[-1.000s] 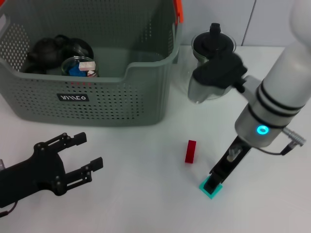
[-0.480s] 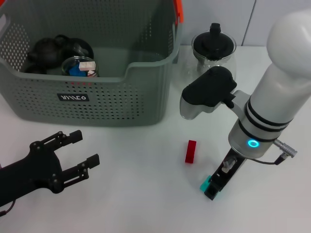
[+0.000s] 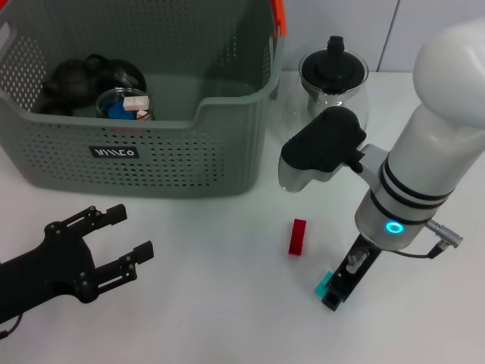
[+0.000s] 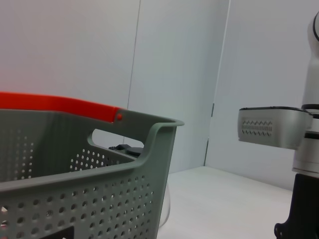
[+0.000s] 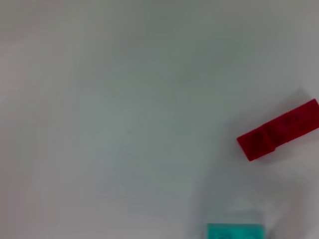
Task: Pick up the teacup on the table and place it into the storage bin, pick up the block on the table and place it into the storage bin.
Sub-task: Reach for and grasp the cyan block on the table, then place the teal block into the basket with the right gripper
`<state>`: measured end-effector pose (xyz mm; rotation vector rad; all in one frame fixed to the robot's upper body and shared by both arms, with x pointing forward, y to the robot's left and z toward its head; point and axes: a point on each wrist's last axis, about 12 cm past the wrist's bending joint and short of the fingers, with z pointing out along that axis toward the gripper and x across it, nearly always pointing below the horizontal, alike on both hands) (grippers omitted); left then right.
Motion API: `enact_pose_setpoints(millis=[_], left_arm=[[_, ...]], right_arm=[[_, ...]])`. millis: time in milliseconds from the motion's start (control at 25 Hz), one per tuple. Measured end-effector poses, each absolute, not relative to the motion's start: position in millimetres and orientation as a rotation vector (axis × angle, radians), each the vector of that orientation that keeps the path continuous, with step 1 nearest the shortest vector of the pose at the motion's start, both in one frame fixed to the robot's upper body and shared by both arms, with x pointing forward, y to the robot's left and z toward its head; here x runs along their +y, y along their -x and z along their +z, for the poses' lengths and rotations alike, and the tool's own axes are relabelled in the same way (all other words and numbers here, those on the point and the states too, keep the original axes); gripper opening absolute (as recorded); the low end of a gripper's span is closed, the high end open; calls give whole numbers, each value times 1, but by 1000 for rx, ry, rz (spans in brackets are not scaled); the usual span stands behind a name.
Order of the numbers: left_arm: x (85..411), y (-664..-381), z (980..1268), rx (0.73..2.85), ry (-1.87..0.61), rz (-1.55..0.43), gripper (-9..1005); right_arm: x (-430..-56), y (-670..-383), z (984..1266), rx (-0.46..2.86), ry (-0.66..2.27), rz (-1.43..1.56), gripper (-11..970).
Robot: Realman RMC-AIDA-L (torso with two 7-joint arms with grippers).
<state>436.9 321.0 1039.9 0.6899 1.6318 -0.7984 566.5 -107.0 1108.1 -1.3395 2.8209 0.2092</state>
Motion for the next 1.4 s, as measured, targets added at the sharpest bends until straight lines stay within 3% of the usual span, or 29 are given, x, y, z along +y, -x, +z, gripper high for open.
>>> enact_pose_setpoints(millis=[200, 360, 640, 800, 1040, 1400], left_arm=[[321, -437, 1040, 1631, -691, -799, 751], [322, -436, 1040, 1633, -686, -797, 751], [323, -435, 1040, 1635, -674, -794, 751], [323, -435, 1040, 1635, -673, -795, 751], [321, -437, 1040, 1628, -675, -802, 752], [318, -440, 1041, 1621, -677, -812, 752]], right_arm=[[-105, -564, 1110, 2800, 1371, 218, 502], [-104, -561, 1128, 2725, 1356, 273, 440], [-120, -560, 1214, 2205, 1254, 733, 424], [-136, -563, 1239, 1812, 1145, 1002, 425], [-118, -598, 1223, 1601, 992, 1056, 425], [-42, -664, 1208, 1782, 1016, 811, 429]])
